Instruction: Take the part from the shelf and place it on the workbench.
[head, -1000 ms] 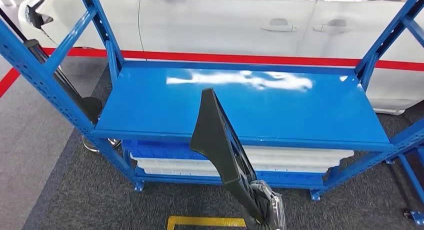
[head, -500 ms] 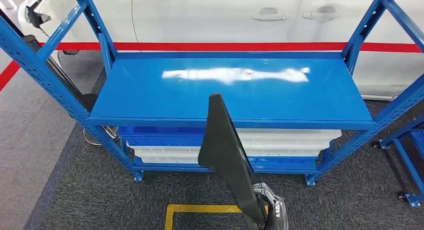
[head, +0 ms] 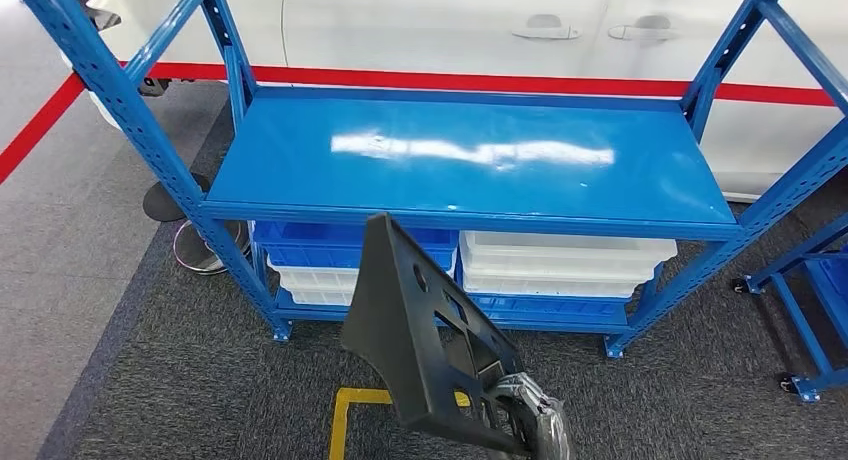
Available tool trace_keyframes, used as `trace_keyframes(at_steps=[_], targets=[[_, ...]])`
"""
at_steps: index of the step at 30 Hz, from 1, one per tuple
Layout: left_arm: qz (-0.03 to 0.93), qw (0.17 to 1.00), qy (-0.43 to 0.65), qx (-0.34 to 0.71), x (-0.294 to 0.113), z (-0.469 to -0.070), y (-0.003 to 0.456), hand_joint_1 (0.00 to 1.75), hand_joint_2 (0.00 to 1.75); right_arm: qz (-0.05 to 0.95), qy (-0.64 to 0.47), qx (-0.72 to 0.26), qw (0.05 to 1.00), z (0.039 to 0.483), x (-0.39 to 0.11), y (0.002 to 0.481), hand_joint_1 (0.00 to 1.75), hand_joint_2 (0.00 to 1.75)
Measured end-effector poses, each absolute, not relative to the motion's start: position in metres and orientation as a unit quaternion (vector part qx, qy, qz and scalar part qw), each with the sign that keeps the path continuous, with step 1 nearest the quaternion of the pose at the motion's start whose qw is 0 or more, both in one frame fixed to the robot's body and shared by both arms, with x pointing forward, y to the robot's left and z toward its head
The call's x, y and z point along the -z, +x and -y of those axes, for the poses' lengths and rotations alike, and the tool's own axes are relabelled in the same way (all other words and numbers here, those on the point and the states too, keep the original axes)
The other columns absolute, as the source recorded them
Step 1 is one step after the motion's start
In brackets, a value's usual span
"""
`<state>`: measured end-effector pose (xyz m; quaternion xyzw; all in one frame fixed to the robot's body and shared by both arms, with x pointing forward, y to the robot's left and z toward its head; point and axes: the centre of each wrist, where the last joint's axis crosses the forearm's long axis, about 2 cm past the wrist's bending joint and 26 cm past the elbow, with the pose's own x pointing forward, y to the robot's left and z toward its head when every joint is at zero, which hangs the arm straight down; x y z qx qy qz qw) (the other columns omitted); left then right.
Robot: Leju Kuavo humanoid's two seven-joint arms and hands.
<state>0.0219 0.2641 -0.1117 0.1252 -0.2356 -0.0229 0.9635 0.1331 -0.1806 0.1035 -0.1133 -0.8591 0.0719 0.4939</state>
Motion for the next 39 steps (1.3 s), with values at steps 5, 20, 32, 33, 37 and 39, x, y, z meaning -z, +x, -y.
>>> trace_keyframes(at_steps=[5,20,32,33,37,39], targets=[[0.235,0.964,0.126,0.022,0.112,-0.265,0.022,0.0,1.75,0.859,-0.099,-0.056,0.5,0.181,-0.105,0.134,1.75,1.75],[0.231,0.965,0.124,0.013,0.112,-0.264,0.02,0.0,1.75,0.844,-0.12,-0.044,0.521,0.187,-0.104,0.135,1.75,1.75],[0.232,0.964,0.124,0.021,0.112,-0.265,0.022,0.0,1.75,0.838,-0.127,-0.038,0.53,0.189,-0.103,0.134,1.75,1.75],[0.232,0.964,0.124,0.022,0.112,-0.265,0.022,0.0,1.75,0.837,-0.128,-0.038,0.531,0.189,-0.102,0.133,1.75,1.75],[0.232,0.964,0.123,0.024,0.112,-0.266,0.022,0.0,1.75,0.834,-0.131,-0.037,0.534,0.191,-0.101,0.132,1.75,1.75],[0.233,0.965,0.122,0.025,0.112,-0.265,0.022,0.0,1.75,0.834,-0.131,-0.037,0.535,0.191,-0.101,0.132,1.75,1.75]])
